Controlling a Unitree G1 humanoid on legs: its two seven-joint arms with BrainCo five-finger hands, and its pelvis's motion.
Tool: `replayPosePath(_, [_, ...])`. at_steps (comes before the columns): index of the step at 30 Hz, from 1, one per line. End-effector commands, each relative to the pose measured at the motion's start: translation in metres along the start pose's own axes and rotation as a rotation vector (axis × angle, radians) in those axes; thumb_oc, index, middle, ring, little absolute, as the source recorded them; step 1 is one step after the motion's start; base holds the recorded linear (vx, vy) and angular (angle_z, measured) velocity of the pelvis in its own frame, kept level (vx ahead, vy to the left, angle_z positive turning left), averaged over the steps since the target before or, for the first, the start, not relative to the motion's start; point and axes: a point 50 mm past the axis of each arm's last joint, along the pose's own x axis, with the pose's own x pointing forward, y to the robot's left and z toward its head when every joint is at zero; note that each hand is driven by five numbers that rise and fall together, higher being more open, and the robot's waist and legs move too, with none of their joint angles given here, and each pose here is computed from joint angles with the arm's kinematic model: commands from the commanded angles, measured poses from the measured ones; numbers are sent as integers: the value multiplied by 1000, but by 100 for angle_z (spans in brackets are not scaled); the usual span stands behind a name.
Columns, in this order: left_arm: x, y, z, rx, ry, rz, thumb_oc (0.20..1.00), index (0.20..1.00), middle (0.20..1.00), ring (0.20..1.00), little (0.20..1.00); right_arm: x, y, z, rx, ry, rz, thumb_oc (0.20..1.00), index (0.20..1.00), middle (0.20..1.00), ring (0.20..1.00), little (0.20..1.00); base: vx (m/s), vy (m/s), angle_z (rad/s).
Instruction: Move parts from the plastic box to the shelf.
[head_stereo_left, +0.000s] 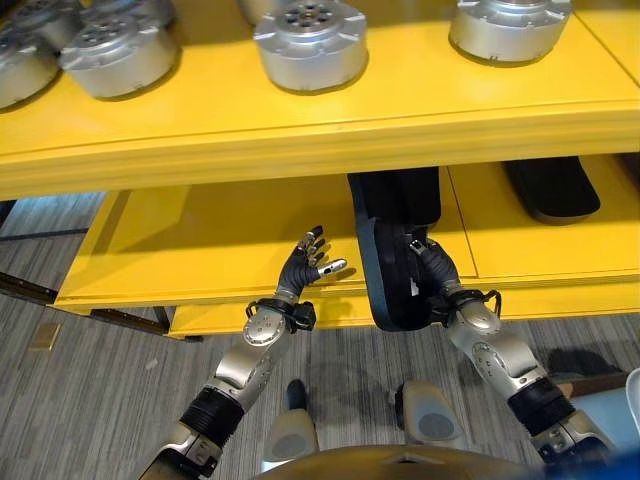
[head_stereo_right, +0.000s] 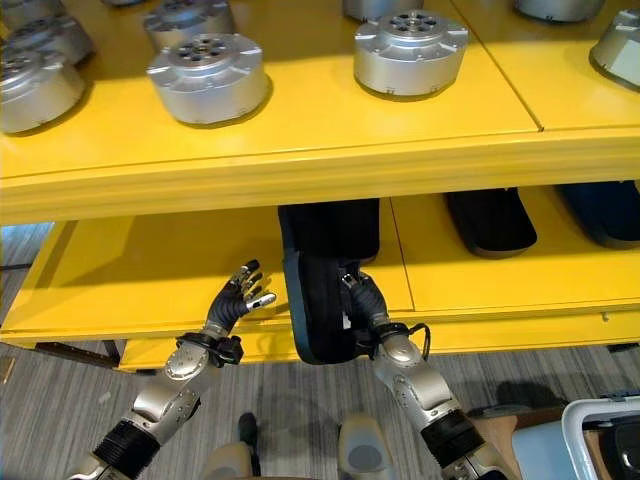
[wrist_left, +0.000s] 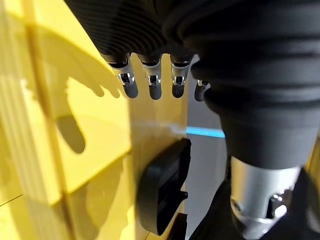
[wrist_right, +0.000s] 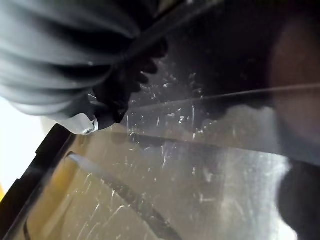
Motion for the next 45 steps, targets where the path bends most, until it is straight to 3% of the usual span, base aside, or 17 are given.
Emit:
replayPosePath(1, [-6,-10,22,-9,-155,-21,1000,1000,1000,1000,1000,-2,5,36,27,-181,54,200,200,200,200,200,4,359,-12])
replayPosePath(13, [-2,-11,22,34,-112,-62,1000,1000,1000,1000,1000,-6,-16,43,53,-212,-81,200,200,200,200,200,49,284,12])
replayPosePath(25, [-6,-3,26,174,-88,-92,1000,1000,1000,1000,1000,-7,-17,46,101,-242,-99,200,200,200,200,200,7,195,-12])
replayPosePath(32, [-9,7,15,113,-24,34,1000,1000,1000,1000,1000,-1,-5,48,123,-226,-38,200,200,200,200,200,-39,193,-71])
replayPosePath(40, [-4,8,17,131,-14,33,1000,1000,1000,1000,1000,-1,-13,48,114,-237,-84,200,200,200,200,200,-37,12,20])
replayPosePath(45, [-9,7,2,137,37,123,1000,1000,1000,1000,1000,-3,-7,39,121,-206,-83,200,200,200,200,200,24,-31,14])
